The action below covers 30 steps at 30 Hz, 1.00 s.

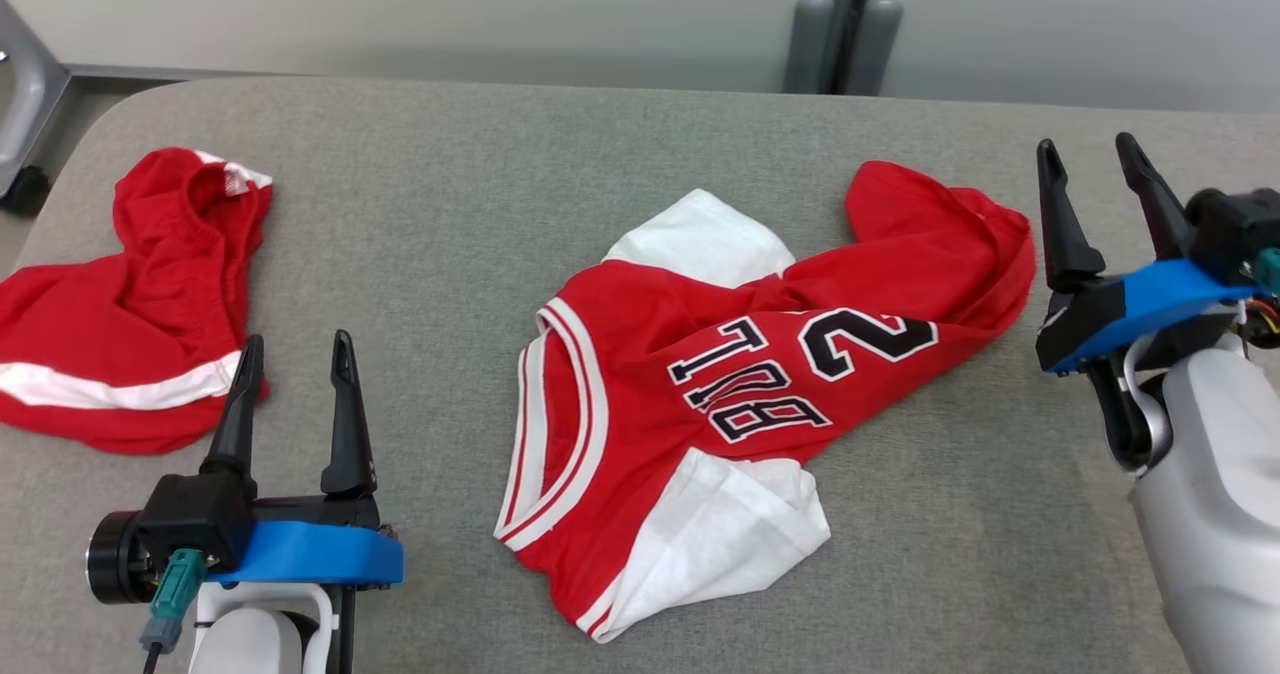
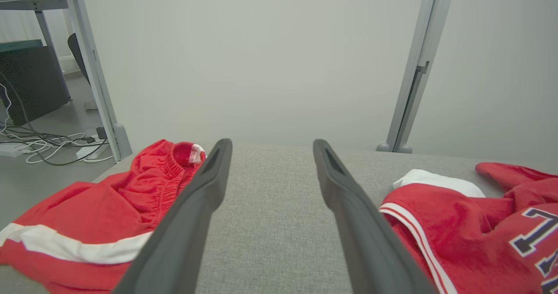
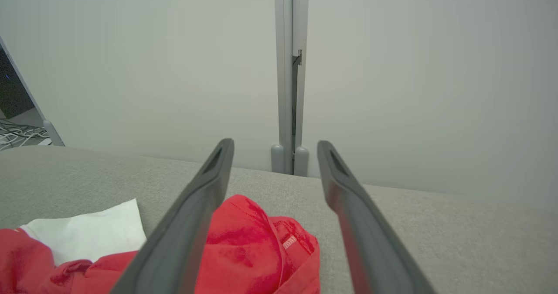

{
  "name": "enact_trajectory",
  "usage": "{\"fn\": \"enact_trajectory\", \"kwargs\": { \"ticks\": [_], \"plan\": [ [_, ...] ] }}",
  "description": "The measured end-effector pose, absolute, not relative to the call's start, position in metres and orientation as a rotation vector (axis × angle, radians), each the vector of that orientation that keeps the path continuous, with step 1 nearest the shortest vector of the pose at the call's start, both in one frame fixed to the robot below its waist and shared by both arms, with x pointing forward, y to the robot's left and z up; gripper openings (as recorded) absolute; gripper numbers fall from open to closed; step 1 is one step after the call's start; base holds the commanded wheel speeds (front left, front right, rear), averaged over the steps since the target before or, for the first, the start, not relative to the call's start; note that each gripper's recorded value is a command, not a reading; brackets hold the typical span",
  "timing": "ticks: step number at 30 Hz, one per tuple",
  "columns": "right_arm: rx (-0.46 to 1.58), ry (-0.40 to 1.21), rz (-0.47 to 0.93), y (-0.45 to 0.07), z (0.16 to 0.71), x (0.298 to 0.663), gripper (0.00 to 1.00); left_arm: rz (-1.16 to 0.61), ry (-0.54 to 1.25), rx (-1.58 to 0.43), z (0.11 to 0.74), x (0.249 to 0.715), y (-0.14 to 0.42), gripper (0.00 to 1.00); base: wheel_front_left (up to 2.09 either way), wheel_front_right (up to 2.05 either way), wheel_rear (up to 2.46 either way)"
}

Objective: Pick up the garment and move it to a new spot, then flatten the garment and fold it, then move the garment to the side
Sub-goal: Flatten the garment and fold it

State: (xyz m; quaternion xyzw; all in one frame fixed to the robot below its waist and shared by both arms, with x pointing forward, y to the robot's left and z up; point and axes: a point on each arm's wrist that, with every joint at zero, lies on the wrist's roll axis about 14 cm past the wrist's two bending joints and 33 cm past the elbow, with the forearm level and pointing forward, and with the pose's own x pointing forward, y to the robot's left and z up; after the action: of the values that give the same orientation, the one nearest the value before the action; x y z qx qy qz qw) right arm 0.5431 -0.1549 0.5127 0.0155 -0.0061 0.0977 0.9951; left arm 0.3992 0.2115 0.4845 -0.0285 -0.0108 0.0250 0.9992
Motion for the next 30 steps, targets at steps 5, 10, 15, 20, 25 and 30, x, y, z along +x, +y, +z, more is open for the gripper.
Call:
{"fn": "enact_trajectory", "kwargs": {
  "ticks": [5,10,15,20,25,30],
  "plan": [
    [0.059,-0.129,0.158,-0.172,0.54,0.518,1.0,0.019,-0.029,-0.056,0.487,0.401,0.202,1.0,0.0,0.0,0.0],
    [0.089,-0.159,0.143,-0.171,0.538,0.485,1.0,0.007,-0.032,-0.053,0.488,0.4,0.2,1.0,0.0,0.0,0.0],
    [0.078,-0.136,0.136,-0.167,0.523,0.452,1.0,0.005,-0.034,-0.049,0.489,0.396,0.201,1.0,0.0,0.0,0.0],
    [0.079,-0.095,0.125,-0.164,0.508,0.43,1.0,0.004,-0.035,-0.045,0.49,0.392,0.201,1.0,0.0,0.0,0.0],
    [0.08,-0.079,0.125,-0.16,0.503,0.424,1.0,-0.002,-0.031,-0.042,0.488,0.393,0.199,1.0,0.0,0.0,0.0],
    [0.085,-0.071,0.124,-0.159,0.501,0.425,1.0,-0.029,-0.022,-0.038,0.486,0.396,0.191,1.0,0.0,0.0,0.0]
  ]
}}
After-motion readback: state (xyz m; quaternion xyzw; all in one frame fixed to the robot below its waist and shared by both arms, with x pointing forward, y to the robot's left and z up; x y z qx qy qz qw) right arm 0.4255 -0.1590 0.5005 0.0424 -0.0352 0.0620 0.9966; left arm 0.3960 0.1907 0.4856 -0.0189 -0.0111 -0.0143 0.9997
